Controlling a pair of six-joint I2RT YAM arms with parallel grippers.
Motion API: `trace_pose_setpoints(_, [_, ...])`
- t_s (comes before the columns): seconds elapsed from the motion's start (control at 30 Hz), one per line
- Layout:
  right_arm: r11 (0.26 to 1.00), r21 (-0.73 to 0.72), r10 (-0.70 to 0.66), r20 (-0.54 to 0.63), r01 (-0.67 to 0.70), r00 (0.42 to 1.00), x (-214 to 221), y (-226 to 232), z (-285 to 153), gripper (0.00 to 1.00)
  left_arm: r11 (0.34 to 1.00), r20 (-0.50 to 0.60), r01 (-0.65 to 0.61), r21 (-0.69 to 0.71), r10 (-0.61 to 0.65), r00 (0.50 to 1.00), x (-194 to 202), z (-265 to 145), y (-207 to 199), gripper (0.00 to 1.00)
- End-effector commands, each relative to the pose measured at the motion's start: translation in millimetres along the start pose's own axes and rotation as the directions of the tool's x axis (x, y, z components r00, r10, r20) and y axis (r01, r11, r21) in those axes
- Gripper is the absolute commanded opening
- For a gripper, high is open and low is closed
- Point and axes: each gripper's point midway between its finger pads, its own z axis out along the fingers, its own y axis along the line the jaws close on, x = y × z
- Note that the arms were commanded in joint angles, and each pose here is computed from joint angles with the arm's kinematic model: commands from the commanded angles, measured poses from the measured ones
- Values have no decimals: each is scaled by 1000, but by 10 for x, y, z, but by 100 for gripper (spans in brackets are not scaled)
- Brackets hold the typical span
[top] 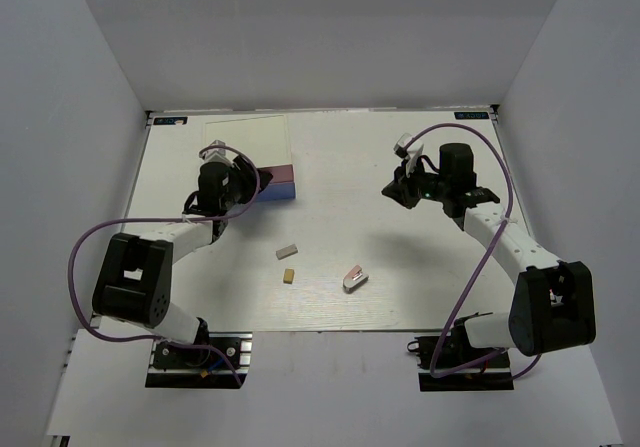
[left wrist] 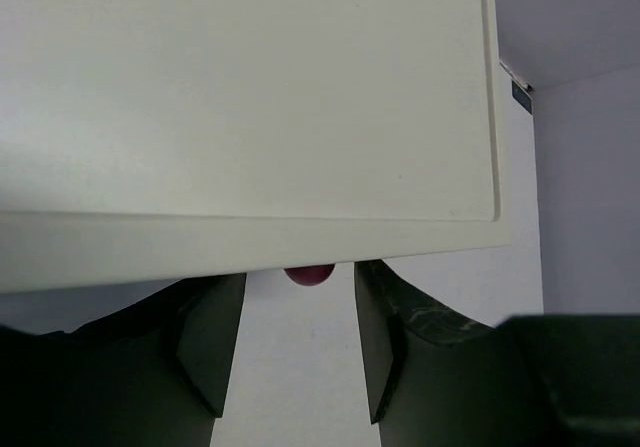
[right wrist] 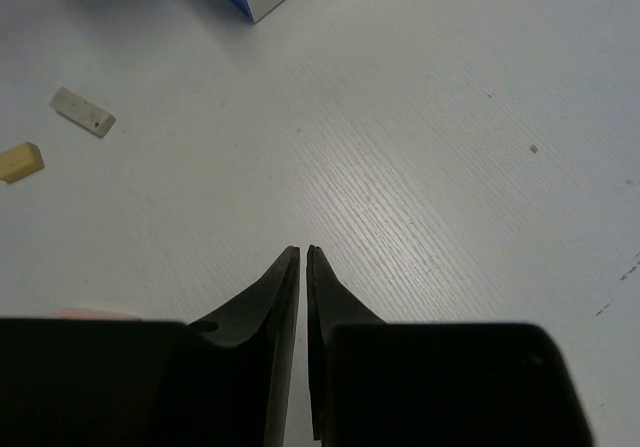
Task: Sort the stationery into containers
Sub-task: Open the drawer in the storage box.
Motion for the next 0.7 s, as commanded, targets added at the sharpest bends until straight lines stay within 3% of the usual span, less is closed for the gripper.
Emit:
trace_pose_setpoints(0.0, [1000, 3, -28, 36, 28, 999, -122, -27, -38, 13, 999, 65, 4, 47, -7, 998, -177, 33, -162, 57])
trace_pose_setpoints(0.13, [1000, 1, -25, 37, 25, 999, -131, -24, -31, 13, 1000, 81, 18, 19, -20, 997, -195, 58, -100, 50])
trace_pose_setpoints(0.3, [1000, 0, -22, 31, 22, 999, -110, -40, -21, 13, 999, 91, 36, 18, -38, 995, -199, 56, -89, 23])
trace_pose_setpoints(0.37, [1000, -7, -26, 30, 26, 999, -109, -27, -14, 15, 999, 79, 39, 4, -39, 996, -134, 44, -26, 16])
trace_pose_setpoints(0.43, [999, -14, -37, 28, 38, 999, -100, -22, -15, 21, 999, 70, 39, 10, -39, 997, -104, 15, -28, 10])
trace_pose_setpoints(0.6, [996, -71, -51, 4, 51, 999, -7, 74, -2, 48, 999, 21, 41, 26, -41, 999, 83, -135, 18, 8])
trace_pose_setpoints(0.67, [994, -84, -63, -3, 63, 998, 20, 92, 4, 50, 999, -5, 43, 31, -42, 999, 191, -217, 56, 8])
